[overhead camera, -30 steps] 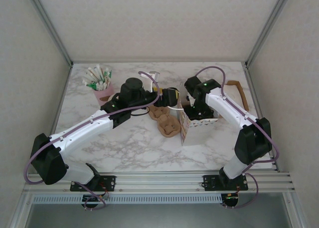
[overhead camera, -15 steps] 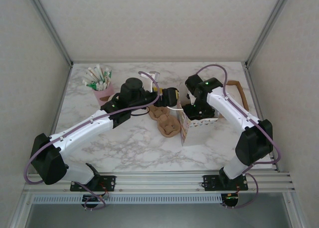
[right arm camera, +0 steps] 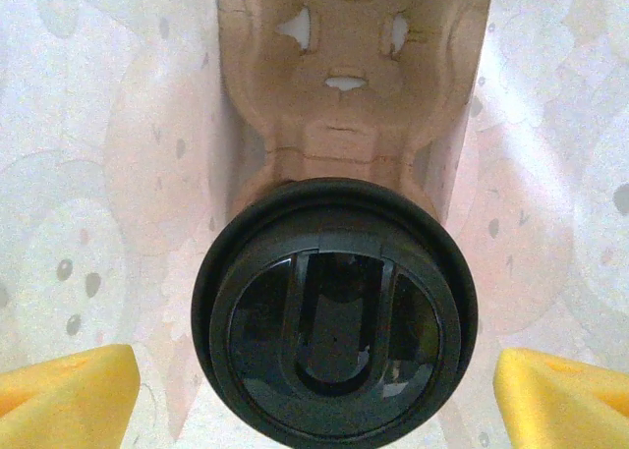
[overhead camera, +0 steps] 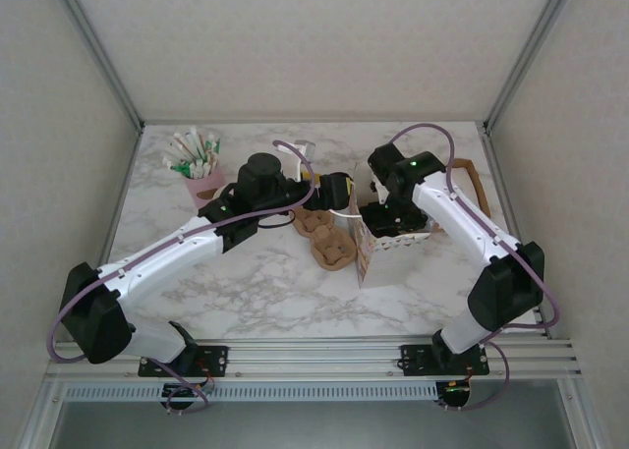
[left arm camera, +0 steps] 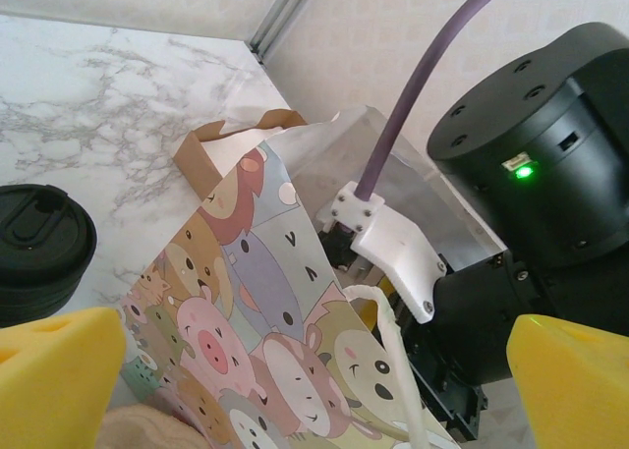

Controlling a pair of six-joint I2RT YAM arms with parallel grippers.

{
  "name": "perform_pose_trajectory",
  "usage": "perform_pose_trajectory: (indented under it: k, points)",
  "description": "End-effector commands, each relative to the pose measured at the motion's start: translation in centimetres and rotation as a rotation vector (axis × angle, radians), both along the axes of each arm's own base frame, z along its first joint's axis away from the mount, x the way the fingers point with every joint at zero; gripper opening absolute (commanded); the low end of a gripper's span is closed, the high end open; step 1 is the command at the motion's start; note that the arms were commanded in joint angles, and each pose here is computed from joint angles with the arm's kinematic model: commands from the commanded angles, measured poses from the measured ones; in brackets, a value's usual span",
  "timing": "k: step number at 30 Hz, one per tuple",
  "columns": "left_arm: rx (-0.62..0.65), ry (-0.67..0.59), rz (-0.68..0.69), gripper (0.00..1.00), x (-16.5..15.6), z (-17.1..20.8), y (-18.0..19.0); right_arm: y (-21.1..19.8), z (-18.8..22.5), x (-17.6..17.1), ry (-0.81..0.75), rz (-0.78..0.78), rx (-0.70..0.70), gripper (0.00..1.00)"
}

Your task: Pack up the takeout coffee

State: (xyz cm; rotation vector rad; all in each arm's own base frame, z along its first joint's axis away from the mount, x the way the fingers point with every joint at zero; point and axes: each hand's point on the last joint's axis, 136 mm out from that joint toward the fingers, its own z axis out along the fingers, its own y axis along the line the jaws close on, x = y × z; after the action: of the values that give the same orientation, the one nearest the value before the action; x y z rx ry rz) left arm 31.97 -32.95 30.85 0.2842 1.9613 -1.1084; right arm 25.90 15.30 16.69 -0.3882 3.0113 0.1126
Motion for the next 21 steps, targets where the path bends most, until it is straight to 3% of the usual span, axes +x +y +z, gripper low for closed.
perform_pose_trajectory:
  k: [1, 21]
  points:
    - [-0.018, -0.016, 0.003, 1.0, 0.0, 0.6, -0.2, 0.0, 1.5, -0.5, -0.017, -0.005, 0.008, 0.94]
    - [-0.02, -0.041, 0.024, 1.0, -0.2, 1.5, 0.5, -0.1, 2.6, -0.6, -0.039, -0.006, 0.02, 0.94]
